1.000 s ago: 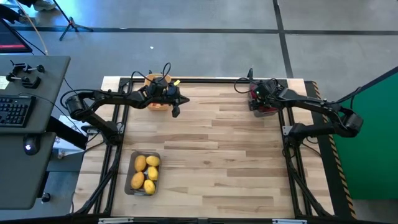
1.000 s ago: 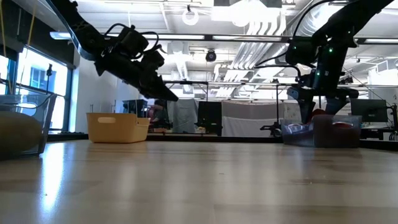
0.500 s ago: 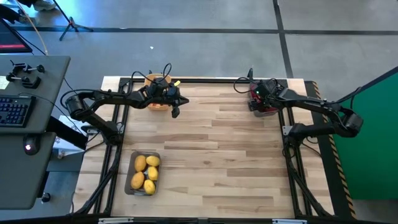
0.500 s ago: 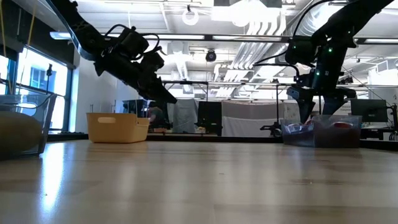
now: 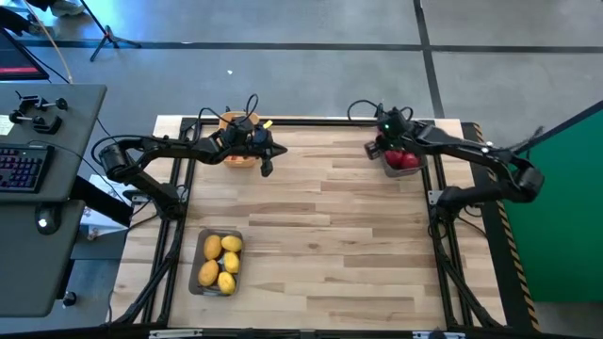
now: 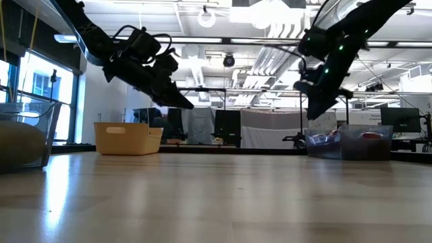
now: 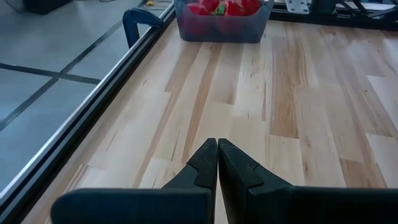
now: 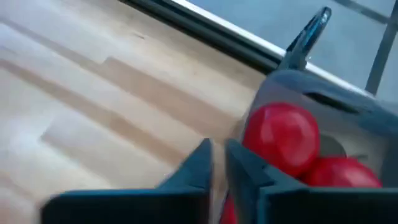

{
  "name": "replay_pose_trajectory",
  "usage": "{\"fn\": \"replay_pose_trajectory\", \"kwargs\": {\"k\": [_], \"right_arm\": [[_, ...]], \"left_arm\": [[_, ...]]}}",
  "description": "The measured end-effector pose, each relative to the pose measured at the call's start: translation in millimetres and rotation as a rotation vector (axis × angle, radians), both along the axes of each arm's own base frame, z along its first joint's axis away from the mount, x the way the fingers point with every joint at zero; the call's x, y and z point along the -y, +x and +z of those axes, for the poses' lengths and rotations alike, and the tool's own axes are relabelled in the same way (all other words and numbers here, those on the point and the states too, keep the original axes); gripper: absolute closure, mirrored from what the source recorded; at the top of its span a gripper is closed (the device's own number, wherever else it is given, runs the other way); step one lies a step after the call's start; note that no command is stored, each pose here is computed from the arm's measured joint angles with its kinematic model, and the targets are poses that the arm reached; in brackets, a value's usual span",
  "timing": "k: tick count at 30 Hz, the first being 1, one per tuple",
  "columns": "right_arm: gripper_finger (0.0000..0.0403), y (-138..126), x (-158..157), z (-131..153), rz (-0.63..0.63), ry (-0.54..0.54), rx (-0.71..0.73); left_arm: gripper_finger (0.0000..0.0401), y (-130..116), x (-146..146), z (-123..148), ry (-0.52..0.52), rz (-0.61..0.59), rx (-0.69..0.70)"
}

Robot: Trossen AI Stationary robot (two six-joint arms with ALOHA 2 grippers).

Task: Sort produce into baskets
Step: Adjust the top gray bin, then return to Home Position

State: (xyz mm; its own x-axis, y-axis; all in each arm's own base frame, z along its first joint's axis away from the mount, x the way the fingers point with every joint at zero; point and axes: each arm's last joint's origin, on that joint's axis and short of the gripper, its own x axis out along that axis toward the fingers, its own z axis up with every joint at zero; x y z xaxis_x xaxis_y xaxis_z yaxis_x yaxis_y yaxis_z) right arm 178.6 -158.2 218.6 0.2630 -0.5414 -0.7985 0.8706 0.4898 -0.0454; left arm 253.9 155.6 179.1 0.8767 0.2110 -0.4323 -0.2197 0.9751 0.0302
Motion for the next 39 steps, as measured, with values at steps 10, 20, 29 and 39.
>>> {"fn": "replay_pose_trajectory", "kwargs": {"k": [10,20,29,39], "right_arm": [[0.0380,14,43,-35,-0.054,-0.018,-0.100],[0.0401,19,57,-24,-0.092,-0.120,-0.154],[0.0403,44,21,-31,0.234,-0.272,0.029],[0.0403,70,-38,-38,0.555,-0.491,0.312]], "left_arm": [[0.0401,-1,-3,2,0.009,0.013,0.017],[0.0401,-5,-11,3,0.015,0.051,0.032],[0.0401,1,-3,4,0.022,0.007,0.043],[0.0401,12,10,14,0.064,-0.046,0.139]]}}
